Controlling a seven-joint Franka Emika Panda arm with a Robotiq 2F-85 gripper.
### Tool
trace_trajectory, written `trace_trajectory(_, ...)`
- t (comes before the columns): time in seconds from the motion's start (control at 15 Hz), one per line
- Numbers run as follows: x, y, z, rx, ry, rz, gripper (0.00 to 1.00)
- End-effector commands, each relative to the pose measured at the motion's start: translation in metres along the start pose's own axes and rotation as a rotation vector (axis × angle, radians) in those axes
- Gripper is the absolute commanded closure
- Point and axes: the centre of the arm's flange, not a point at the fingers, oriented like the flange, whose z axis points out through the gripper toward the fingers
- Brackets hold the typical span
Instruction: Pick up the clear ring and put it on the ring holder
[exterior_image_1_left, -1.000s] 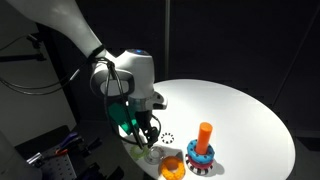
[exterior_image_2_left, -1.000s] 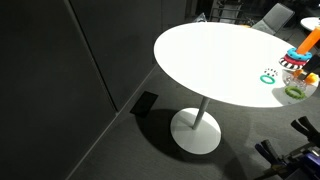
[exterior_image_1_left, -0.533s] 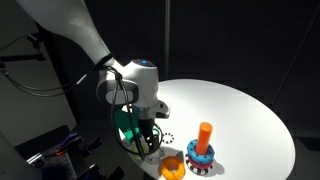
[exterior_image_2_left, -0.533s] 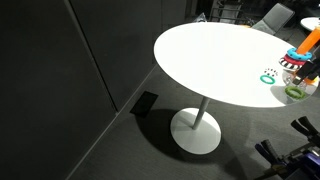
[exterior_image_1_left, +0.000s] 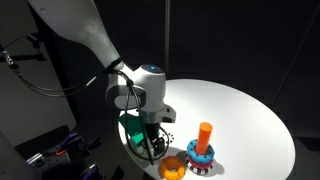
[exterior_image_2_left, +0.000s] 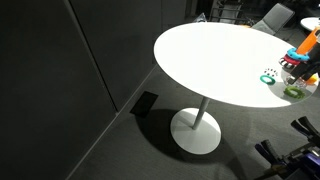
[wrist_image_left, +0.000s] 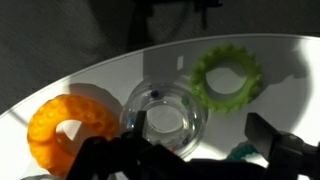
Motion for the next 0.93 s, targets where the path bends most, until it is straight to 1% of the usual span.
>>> trace_trajectory(0.0,0.015,0.006,0.006,0.022,0.024,-0.021,0.0)
trace_trajectory(0.6,0.02,-0.009,0.015,0.033,0.022,-0.06,0.0)
trace_trajectory(0.67,0.02,-0.01,0.015,0.034,0.021,-0.062,0.07)
trace_trajectory(0.8,0.02,-0.012,0.016,0.034,0.022,-0.065,0.13)
trace_trajectory(0.87,0.02,-0.013,0.016,0.033,0.023,-0.066,0.12)
